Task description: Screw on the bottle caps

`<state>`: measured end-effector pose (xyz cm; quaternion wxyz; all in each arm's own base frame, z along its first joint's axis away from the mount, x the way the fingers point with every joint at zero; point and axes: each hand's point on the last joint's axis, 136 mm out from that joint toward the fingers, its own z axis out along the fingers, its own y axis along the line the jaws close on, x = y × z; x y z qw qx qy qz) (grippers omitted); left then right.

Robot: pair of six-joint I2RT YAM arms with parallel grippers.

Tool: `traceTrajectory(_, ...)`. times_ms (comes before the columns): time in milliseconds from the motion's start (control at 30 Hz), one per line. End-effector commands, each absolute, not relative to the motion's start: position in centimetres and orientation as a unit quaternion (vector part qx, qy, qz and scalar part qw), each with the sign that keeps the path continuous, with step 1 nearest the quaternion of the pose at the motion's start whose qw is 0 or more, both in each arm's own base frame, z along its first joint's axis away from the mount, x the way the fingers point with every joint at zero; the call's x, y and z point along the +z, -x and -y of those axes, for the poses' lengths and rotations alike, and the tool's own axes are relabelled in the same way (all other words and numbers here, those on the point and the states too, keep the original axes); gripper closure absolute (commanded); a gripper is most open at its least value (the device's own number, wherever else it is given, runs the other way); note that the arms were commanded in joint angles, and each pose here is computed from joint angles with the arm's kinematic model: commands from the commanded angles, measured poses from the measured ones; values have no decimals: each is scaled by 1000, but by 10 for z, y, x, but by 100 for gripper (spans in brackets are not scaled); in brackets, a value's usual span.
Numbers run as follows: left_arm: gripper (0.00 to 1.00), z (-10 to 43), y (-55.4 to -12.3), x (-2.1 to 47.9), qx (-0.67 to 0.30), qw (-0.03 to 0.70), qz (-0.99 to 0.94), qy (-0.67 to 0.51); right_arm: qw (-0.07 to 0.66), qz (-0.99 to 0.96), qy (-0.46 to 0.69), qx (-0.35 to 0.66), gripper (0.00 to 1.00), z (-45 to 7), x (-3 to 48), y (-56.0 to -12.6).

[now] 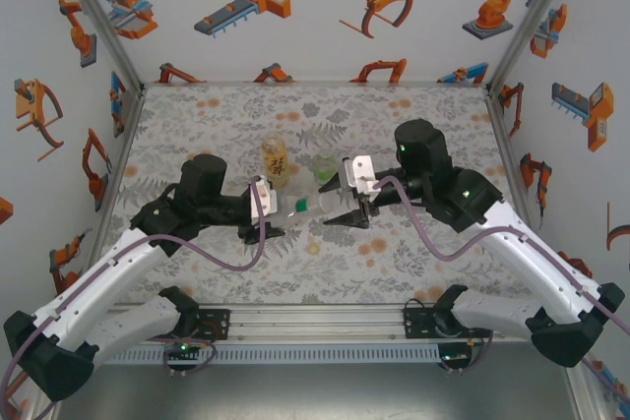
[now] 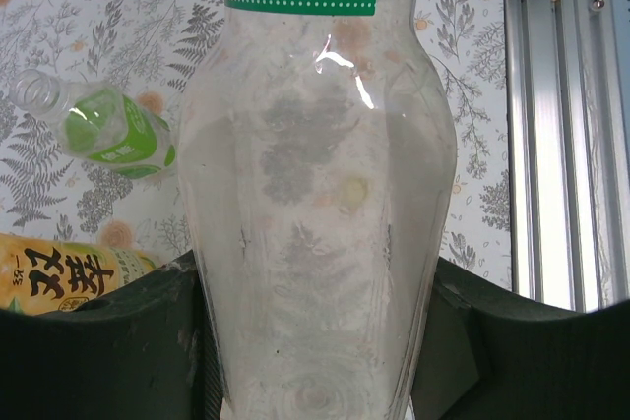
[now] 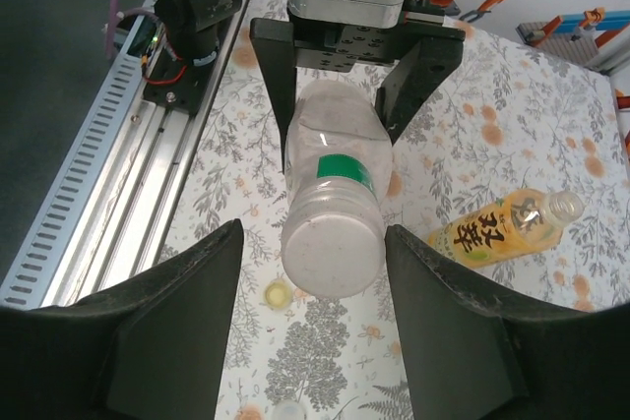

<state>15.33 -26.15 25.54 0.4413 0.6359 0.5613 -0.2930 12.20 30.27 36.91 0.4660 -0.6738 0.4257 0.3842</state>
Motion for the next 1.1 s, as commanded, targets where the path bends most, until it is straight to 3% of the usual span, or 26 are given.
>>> traceTrajectory(0,100,265,-147,268,-308,449,-540,-641,476,-410,680,379,46,-304,381,-119)
traceTrajectory(667,100,265,-146,268,-309,449,-538,-643,478,-430,680,353,53,-306,375,-130)
traceTrajectory(1067,100,264,-147,269,-303,453,-539,-642,470,-468,637,392,75,-308,380,-130)
